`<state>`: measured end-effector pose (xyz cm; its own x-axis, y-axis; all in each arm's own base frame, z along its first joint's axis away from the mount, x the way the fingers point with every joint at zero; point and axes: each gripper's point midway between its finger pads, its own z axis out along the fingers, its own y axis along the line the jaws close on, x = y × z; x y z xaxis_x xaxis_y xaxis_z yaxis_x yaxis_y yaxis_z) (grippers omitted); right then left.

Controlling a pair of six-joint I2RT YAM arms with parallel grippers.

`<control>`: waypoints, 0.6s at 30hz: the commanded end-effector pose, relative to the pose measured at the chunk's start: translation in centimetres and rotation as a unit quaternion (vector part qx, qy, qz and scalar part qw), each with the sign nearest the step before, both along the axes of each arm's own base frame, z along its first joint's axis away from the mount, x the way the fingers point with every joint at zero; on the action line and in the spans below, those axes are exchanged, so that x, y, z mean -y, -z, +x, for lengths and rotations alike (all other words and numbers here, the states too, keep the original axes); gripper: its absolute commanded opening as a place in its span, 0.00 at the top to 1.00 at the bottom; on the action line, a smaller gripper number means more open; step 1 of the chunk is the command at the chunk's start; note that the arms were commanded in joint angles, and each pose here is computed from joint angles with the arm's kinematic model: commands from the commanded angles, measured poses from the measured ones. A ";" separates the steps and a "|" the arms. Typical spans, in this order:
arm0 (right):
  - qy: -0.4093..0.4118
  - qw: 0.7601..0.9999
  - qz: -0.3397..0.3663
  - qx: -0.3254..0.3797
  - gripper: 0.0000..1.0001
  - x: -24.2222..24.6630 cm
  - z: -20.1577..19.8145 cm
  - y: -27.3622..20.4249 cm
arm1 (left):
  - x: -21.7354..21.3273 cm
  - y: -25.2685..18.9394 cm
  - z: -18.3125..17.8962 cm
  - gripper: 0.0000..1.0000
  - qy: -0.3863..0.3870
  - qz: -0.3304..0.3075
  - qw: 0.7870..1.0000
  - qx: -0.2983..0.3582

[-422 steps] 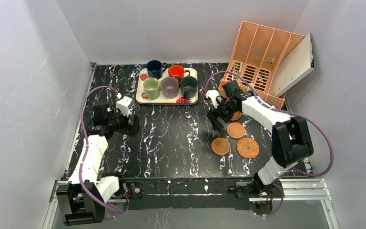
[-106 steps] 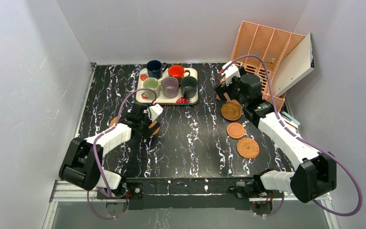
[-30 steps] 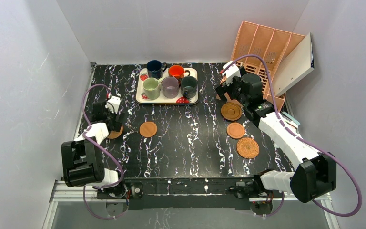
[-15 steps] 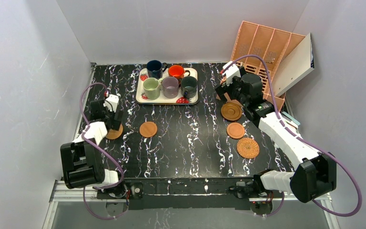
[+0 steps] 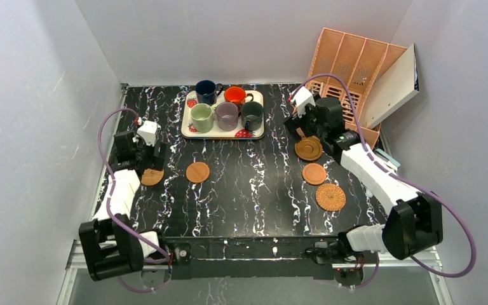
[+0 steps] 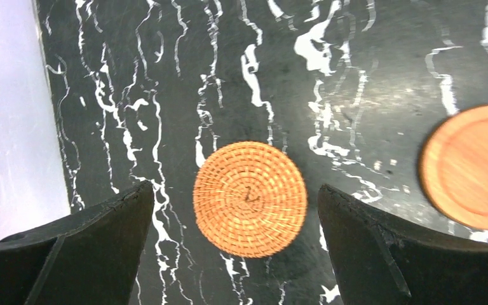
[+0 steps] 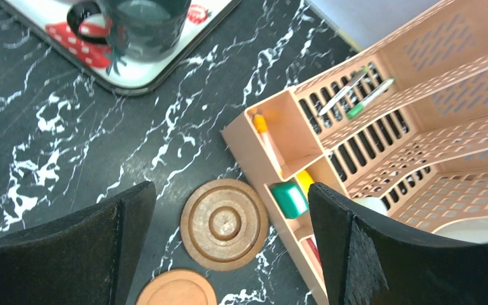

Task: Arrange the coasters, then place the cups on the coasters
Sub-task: Move the coaster to the center of the board.

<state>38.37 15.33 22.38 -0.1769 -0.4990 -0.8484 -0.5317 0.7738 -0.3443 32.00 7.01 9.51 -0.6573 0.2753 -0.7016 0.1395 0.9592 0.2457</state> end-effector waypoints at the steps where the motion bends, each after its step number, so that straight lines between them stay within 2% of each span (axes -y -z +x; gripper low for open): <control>1: -0.030 0.998 -0.026 -0.044 0.01 -0.4 -0.5 1.0 | 3.1 -0.2 -2.5 0.02 0.042 -0.065 0.997 -0.009; 12: -0.017 0.989 -0.113 -0.088 0.01 2.7 -2.8 5.5 | 5.9 -0.6 -5.4 0.02 0.106 -0.077 0.990 0.055; 15: -0.021 0.987 -0.116 -0.105 0.01 2.4 -2.7 7.6 | 7.0 -1.1 -5.6 0.02 0.120 -0.094 0.985 0.080; 18: -0.019 0.986 -0.089 -0.137 0.01 1.3 -2.2 9.7 | 8.0 -1.4 -5.8 0.02 0.137 -0.111 0.979 0.098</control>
<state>35.38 13.22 14.67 -0.3249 -0.6756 -0.6618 -0.6476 0.6689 -0.3650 26.43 0.77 10.12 -0.4918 0.2776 -0.8253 0.3171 0.9398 0.1272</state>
